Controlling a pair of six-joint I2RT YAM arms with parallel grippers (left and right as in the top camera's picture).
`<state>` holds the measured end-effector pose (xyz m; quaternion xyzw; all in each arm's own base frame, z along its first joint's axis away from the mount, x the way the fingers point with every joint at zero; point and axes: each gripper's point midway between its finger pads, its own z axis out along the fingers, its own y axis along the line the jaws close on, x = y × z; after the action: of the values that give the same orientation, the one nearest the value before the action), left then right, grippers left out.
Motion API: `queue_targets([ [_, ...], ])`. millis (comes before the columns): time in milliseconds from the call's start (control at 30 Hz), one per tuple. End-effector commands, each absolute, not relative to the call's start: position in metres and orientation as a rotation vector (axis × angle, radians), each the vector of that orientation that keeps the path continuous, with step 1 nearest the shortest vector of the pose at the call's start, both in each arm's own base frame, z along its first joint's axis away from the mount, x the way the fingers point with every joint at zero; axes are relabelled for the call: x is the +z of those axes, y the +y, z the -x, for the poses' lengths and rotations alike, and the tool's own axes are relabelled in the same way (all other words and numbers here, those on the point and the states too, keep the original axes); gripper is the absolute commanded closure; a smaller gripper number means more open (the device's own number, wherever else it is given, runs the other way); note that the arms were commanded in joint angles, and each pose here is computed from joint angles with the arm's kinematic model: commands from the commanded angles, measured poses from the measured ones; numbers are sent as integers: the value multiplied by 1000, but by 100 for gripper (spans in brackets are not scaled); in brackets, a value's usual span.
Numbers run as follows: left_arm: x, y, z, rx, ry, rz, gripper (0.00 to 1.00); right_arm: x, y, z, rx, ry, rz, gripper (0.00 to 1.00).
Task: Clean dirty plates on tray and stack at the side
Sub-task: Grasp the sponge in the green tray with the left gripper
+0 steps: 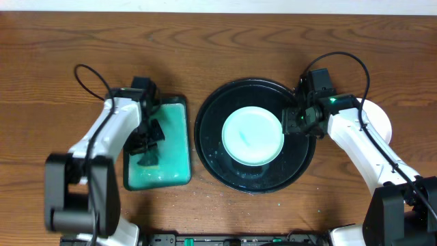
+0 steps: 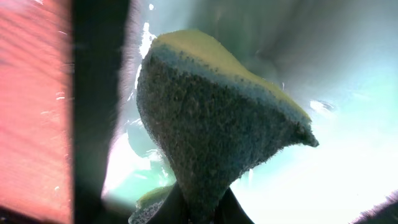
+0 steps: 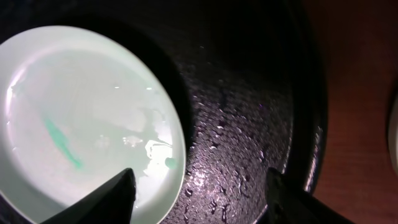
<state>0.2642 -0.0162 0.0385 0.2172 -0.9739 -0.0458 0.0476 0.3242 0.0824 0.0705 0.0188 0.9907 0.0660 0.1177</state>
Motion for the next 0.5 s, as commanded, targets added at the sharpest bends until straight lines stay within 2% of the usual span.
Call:
queue_targets([
  [0,96,-17,-288,-56,-3157,-703,93,65,91,-321,275,2907,38,35],
  [233,149,-36,-282,215,-3303,-670,93,39,90,-322,289,2918,28,36],
  [333,152,-39,-280,242,-3317,-630,93,31,105,-320,410,2932,114,48],
  [467,151,-46,-279,300,-3305,-584,93,17,108,-316,425,2975,130,47],
])
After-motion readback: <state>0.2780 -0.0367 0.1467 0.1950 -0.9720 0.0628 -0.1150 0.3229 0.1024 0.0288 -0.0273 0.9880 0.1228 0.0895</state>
